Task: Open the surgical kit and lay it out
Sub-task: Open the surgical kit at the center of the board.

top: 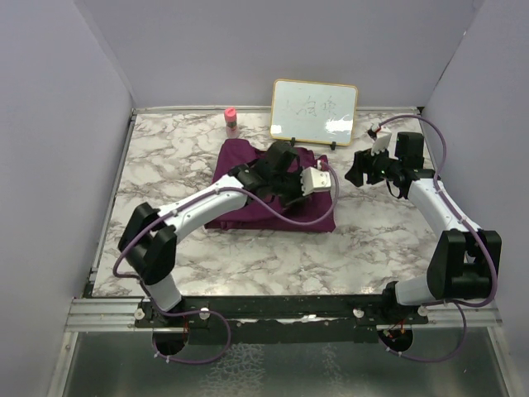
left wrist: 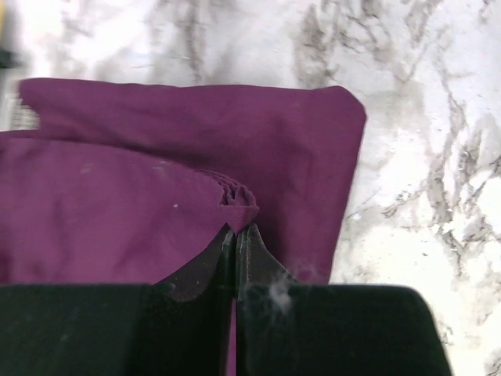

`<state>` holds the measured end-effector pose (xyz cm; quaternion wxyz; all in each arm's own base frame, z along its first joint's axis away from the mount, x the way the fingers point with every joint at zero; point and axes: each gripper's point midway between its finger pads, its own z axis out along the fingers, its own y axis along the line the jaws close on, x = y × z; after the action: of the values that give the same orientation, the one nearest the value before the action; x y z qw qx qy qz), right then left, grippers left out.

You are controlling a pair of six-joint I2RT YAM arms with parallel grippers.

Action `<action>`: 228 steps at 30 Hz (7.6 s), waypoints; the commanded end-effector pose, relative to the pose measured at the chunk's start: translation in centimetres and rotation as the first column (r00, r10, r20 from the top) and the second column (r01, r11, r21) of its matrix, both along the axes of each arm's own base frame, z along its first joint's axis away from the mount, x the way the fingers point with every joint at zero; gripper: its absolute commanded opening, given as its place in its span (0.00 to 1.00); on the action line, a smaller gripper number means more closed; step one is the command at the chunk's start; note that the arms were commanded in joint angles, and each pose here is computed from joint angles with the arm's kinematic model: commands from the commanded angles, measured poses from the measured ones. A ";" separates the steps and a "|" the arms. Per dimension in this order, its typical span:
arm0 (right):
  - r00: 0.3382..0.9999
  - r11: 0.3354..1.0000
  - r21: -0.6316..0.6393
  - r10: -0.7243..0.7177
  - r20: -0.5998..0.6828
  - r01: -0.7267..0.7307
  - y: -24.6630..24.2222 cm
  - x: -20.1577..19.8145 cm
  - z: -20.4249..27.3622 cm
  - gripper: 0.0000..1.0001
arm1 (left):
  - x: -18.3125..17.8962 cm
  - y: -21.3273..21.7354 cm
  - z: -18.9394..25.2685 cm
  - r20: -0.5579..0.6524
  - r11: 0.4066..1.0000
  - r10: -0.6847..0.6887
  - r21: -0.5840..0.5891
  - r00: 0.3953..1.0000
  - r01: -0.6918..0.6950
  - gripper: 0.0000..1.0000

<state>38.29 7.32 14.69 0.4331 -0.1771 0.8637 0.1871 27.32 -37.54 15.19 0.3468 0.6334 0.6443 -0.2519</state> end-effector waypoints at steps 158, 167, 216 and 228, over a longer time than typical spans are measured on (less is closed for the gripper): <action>0.879 0.751 -0.506 -0.204 0.431 0.423 -10.0 -2.8 6.2 0.02 | 10.0 39.6 -2.1 -0.172 0.377 0.903 -0.115 0.393 -0.919 0.82; 0.840 0.572 -0.647 -0.500 0.212 0.504 -26.4 -5.7 -3.6 0.09 | 9.3 38.8 -3.3 -0.124 0.418 0.895 -0.101 0.429 -0.903 0.82; 0.966 0.961 -0.219 -0.208 -0.155 0.171 -22.1 8.6 -8.0 0.67 | 9.9 38.0 -3.6 -0.049 0.438 0.894 -0.110 0.445 -0.892 0.82; 0.967 0.971 -0.228 -0.128 -0.219 0.077 -21.4 8.6 -11.7 0.57 | 9.8 37.6 -4.3 -0.051 0.447 0.890 -0.098 0.453 -0.889 0.82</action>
<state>46.01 -14.54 2.60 0.3111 -0.1324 0.9377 0.0796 36.40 0.04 10.34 0.4530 0.1792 0.8701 -0.0745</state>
